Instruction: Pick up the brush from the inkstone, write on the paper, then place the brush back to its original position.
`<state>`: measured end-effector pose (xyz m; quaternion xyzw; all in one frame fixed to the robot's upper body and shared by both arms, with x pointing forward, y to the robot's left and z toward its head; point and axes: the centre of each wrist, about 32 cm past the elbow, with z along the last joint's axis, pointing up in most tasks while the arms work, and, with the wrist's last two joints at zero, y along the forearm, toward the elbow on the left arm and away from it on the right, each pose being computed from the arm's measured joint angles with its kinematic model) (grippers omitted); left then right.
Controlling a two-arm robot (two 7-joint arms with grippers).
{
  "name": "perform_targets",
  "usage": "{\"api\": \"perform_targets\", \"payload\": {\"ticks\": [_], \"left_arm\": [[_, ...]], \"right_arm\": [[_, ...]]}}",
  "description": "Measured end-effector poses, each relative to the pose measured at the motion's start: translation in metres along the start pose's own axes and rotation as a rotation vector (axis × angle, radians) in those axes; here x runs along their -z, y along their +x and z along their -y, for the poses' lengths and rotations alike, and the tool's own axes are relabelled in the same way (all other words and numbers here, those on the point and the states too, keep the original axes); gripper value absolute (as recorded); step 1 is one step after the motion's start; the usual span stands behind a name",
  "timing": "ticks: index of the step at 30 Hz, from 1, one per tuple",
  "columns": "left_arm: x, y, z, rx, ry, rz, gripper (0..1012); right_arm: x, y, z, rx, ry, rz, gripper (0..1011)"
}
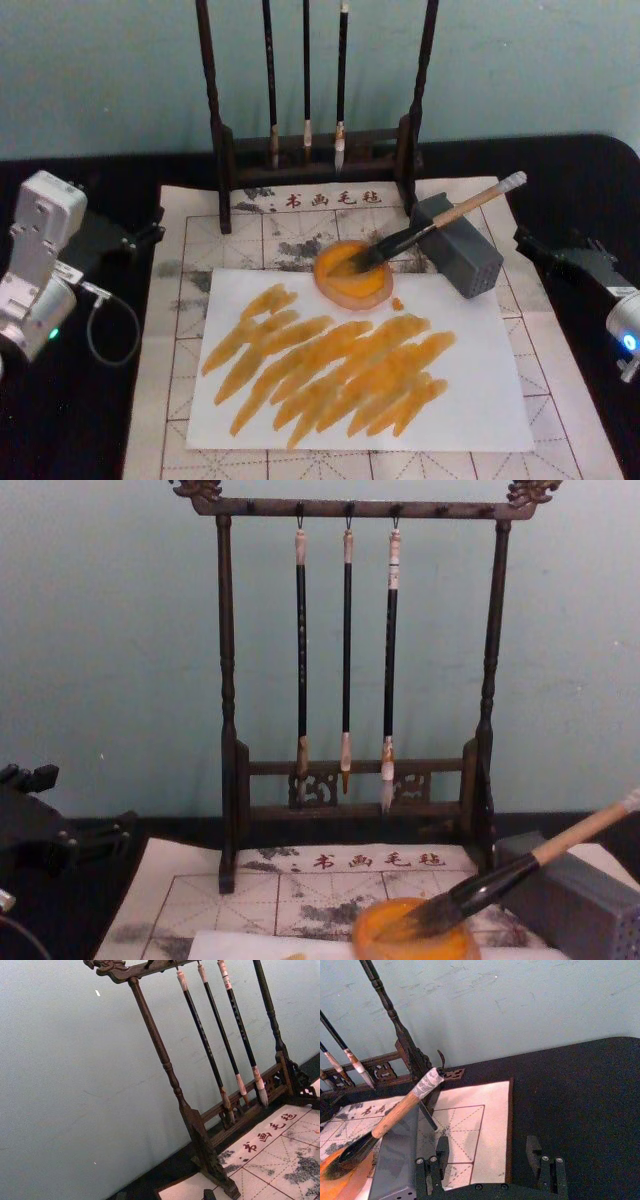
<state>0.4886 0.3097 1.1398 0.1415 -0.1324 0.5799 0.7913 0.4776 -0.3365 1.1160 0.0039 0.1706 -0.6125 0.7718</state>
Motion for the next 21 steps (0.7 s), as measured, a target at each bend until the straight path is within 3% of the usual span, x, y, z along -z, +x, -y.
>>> {"api": "perform_targets", "payload": {"ticks": [21], "left_arm": [[0.0, 0.0, 0.0, 0.0, 0.0, 0.0, 1001]], "right_arm": [[0.0, 0.0, 0.0, 0.0, 0.0, 0.0, 1000]]}}
